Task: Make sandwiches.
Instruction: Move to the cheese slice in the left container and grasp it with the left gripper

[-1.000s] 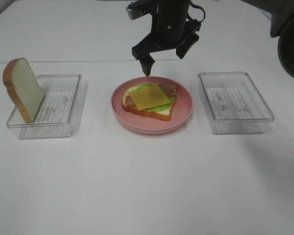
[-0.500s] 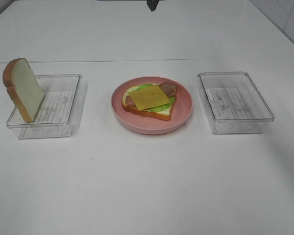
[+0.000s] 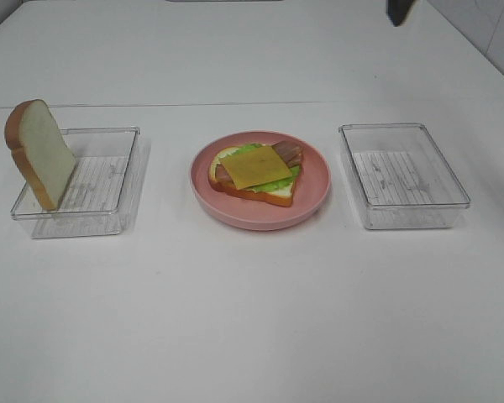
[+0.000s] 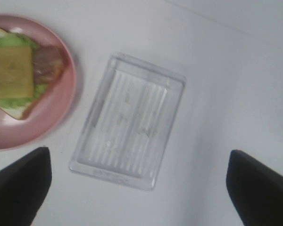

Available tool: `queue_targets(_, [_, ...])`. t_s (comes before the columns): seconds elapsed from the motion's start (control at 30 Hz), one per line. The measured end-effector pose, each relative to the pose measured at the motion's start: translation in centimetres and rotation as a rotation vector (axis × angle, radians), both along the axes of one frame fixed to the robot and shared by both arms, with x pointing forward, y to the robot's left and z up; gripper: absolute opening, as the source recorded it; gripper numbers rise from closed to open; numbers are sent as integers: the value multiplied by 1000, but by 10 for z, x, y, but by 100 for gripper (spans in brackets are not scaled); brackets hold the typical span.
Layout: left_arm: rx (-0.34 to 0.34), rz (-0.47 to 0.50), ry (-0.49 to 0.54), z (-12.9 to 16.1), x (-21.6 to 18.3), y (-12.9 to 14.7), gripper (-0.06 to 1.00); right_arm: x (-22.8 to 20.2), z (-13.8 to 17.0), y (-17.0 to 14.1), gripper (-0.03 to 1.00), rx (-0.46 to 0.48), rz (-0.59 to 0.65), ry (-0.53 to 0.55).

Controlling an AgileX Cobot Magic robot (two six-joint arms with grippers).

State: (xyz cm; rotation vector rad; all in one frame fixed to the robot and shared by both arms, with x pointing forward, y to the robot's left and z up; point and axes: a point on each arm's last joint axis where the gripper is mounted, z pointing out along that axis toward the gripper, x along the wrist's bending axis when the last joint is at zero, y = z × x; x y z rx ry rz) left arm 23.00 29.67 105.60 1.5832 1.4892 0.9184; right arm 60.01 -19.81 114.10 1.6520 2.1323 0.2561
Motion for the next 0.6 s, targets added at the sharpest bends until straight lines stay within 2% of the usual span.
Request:
queue_targets(0.03, [0, 0, 0, 0, 0, 0, 89, 0, 0, 0, 98, 0, 0, 0])
queue_targets(0.1, [0, 0, 0, 0, 0, 0, 89, -21, -7, -35, 98, -11, -102, 47])
queue_targets(0.13, [0, 0, 0, 0, 0, 0, 89, -21, -7, -35, 98, -11, -102, 47])
queue_targets(0.2, [0, 0, 0, 0, 0, 0, 89, -40, -13, -55, 98, -15, -156, 79])
queue_targets(0.37, [0, 0, 0, 0, 0, 0, 89, -72, -17, -69, 98, -20, -194, 105])
queue_targets(0.4, [0, 0, 0, 0, 0, 0, 89, -90, -18, -73, 98, -22, -196, 111])
queue_targets(0.53, [0, 0, 0, 0, 0, 0, 89, -118, -18, -78, 98, -17, -199, 106])
queue_targets(0.57, [0, 0, 0, 0, 0, 0, 89, -140, -19, -82, 98, -8, -199, 102])
queue_targets(0.6, [0, 0, 0, 0, 0, 0, 89, -140, -19, -82, 98, -8, -199, 102])
